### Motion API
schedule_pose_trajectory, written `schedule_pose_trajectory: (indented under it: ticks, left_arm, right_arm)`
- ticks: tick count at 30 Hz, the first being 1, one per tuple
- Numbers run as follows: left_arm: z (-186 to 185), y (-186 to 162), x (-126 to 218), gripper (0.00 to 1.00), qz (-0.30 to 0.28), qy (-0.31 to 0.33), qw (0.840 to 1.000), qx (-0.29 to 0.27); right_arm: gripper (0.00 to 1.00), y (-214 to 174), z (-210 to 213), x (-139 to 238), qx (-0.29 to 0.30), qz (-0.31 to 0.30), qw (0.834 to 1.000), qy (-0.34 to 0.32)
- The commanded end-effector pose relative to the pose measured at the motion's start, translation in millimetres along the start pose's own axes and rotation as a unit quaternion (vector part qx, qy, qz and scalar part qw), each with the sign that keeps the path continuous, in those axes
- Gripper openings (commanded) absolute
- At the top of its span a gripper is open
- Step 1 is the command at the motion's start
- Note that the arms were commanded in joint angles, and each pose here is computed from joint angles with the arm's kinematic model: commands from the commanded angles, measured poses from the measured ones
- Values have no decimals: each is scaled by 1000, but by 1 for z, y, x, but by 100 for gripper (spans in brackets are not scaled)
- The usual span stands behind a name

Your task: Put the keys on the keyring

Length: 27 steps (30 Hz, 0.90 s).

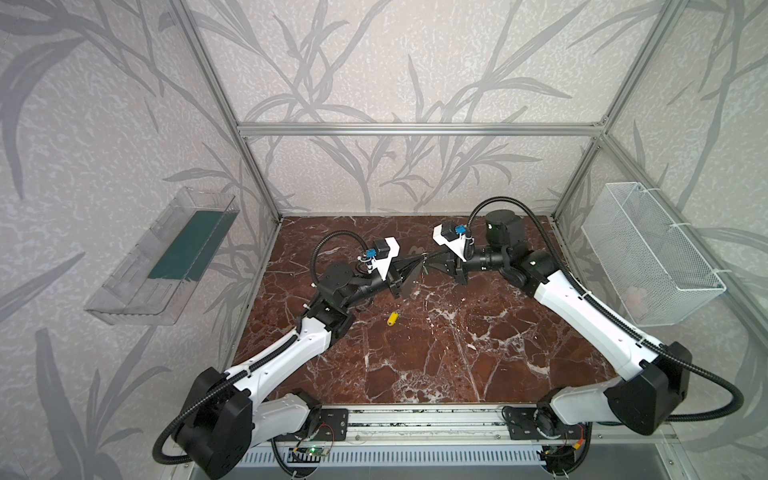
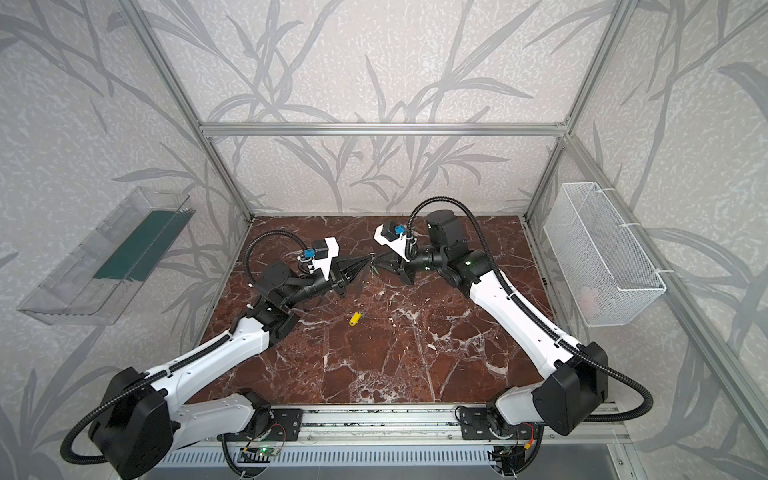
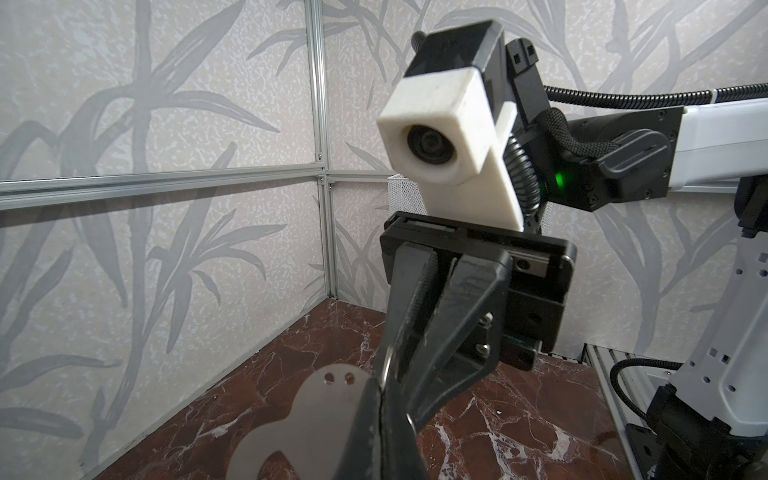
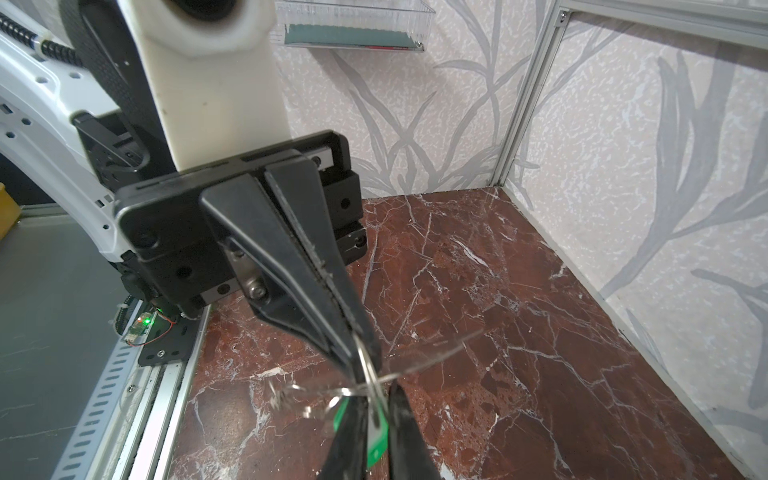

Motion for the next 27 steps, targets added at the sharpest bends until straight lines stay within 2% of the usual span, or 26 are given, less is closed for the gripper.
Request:
schedule_pose_trajectory:
  ticks: [1,9,19,27]
  left_arm:
    - [-8,8,2,0,-23,-16,999,-16]
    - [-8,9,3,0,-23,-17,999,-18]
    - [-9,10,1,0,-23,-22,999,-16]
    - [-9,10,0,0,-28,-26,999,-15]
  right_arm:
    - [20,6,5,15,6,-16,1000,3]
    - [21,13,7,25,17,-41,999,6]
    - [14,18,6,22,13,-64,997,30]
    - [12,15,3,18,7,-63,997,33]
Point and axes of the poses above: each gripper's point midway between its finger pads, its own x axis back along the fingers, its own z axis along the line the jaws close on, y = z × x, the point moved 6 cm from there along x, back along the fingers, and after that the axes turned 12 degrees about x, right-handed, at the moved point
